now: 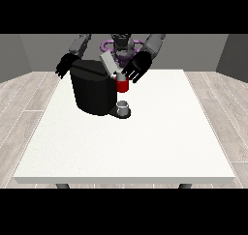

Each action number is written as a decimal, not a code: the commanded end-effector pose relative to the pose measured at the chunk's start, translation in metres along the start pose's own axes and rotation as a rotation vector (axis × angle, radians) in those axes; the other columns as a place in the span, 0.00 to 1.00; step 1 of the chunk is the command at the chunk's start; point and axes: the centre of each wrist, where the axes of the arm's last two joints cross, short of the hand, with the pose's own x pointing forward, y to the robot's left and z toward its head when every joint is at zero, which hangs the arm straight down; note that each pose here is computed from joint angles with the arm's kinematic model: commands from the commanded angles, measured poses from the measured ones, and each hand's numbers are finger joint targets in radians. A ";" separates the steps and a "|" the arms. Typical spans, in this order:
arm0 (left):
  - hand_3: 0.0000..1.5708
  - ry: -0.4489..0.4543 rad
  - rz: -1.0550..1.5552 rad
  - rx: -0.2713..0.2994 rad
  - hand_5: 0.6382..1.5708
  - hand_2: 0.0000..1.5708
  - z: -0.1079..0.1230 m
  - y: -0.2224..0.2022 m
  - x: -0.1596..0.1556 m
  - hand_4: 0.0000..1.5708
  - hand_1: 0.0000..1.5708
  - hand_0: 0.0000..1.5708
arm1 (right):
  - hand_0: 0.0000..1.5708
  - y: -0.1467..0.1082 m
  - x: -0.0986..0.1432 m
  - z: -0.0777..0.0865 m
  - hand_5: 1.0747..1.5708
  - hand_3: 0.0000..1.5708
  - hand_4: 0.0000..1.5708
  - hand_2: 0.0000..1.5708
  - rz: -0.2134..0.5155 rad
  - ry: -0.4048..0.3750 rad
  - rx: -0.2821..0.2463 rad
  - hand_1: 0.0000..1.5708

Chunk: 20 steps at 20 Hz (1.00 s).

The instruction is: Insert the coffee pod into the coffee machine and close the lid

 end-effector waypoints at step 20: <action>0.00 -0.029 -0.137 -0.132 1.00 0.00 0.006 -0.013 -0.011 0.00 0.00 0.00 | 0.00 -0.011 -0.004 -0.005 1.00 0.00 0.23 0.00 0.026 0.043 -0.058 0.00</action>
